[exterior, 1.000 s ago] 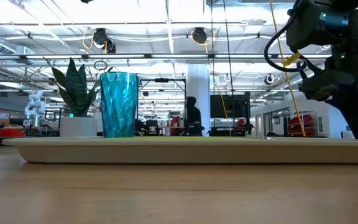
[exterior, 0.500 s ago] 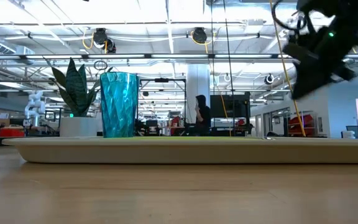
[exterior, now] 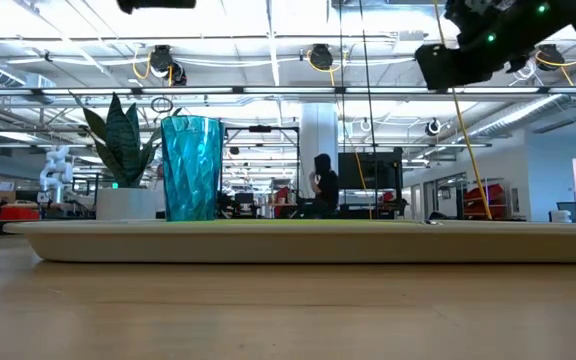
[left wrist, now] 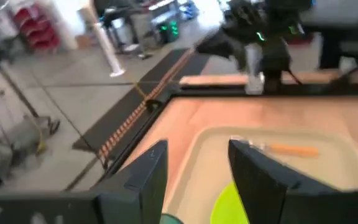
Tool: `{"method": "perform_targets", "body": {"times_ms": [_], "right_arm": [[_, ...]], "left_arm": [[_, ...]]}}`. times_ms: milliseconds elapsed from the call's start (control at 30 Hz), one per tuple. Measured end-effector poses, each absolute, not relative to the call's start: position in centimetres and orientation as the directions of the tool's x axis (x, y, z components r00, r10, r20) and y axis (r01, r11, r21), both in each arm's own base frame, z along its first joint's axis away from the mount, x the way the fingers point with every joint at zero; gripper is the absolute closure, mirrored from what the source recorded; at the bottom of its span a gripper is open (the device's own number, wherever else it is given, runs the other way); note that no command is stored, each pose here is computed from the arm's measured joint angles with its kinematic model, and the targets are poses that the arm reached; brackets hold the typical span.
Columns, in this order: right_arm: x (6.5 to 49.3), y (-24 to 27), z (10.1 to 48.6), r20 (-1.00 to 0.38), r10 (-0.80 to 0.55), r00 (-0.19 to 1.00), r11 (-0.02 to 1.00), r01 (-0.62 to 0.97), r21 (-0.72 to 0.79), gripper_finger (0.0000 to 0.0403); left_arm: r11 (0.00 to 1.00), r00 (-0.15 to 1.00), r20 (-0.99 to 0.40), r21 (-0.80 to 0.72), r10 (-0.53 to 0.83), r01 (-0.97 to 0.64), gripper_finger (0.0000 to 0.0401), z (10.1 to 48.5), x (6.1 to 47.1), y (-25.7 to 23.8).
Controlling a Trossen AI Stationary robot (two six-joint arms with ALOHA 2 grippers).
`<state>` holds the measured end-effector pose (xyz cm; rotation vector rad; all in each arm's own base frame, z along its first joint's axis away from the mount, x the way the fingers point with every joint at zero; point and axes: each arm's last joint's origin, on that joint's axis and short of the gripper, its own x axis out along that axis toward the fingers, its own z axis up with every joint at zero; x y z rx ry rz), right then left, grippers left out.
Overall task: Pick and place plate/cup/fork/spoon on tray
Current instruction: Put the fork to the right side of the green plate on the white food tray
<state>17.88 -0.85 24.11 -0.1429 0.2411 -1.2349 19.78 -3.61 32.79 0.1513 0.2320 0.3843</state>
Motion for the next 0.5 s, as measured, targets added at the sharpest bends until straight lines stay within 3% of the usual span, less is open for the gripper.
{"method": "perform_targets", "body": {"times_ms": [133,233,333,500], "right_arm": [[18.3,-0.9,22.8,-0.19,-0.868,0.459,0.495,0.772,-0.399,0.0346],[18.4,-1.0,21.7,-0.238,-0.802,0.548,0.588,0.653,-0.476,0.0346],[18.4,-1.2,21.5,-0.208,-0.803,0.558,0.577,0.645,-0.501,0.0346],[18.2,-1.2,21.9,-0.176,-0.799,0.575,0.58,0.663,-0.472,0.0346]], "left_arm": [[0.919,0.88,-0.273,0.049,0.389,-0.392,0.0229,34.6,19.1,-4.5],[0.944,0.855,-0.409,0.065,0.321,-0.323,0.0229,34.7,18.9,-6.1],[0.958,0.782,-0.562,0.074,0.268,-0.276,0.0229,34.2,19.3,-8.0],[0.977,0.55,-0.825,0.007,0.125,-0.212,0.0229,33.0,20.7,-11.8]]}}
